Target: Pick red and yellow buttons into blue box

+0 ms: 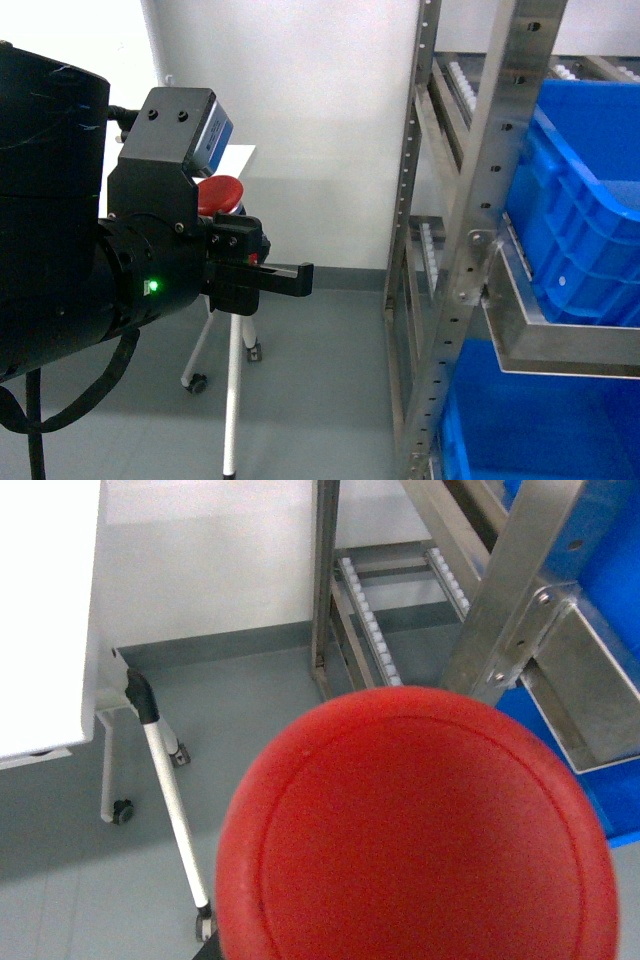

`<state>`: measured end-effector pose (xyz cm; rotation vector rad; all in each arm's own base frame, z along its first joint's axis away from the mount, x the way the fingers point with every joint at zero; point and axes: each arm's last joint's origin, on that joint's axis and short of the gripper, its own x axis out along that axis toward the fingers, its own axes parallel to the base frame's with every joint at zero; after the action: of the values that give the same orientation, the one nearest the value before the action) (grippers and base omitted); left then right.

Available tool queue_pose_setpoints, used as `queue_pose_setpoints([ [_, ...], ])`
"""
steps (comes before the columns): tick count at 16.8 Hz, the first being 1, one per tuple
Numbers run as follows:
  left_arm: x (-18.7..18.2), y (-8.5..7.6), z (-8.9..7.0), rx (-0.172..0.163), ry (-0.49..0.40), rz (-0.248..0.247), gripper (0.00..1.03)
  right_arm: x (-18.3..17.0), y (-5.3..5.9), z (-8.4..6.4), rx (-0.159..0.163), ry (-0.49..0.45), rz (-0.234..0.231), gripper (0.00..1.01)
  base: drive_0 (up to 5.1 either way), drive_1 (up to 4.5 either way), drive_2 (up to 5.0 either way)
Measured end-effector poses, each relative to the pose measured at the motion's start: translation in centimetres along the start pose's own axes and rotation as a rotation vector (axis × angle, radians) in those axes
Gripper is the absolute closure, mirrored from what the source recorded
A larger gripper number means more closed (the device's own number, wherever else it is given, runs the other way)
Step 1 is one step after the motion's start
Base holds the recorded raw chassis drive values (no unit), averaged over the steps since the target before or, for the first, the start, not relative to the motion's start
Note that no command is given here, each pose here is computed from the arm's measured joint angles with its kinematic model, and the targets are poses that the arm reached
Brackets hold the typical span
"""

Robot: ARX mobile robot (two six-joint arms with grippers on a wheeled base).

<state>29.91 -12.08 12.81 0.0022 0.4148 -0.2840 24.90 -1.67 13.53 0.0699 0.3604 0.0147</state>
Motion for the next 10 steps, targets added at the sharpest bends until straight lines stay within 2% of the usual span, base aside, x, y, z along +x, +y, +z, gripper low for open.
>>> queue_pose_setpoints([
  [10,-0.08,-0.06,0.20,0.000,-0.011,-0.003,0.78,-0.02,0.00,0.03,0.000,-0.003,0.000,0.63,5.0,-2.37,-2.4],
])
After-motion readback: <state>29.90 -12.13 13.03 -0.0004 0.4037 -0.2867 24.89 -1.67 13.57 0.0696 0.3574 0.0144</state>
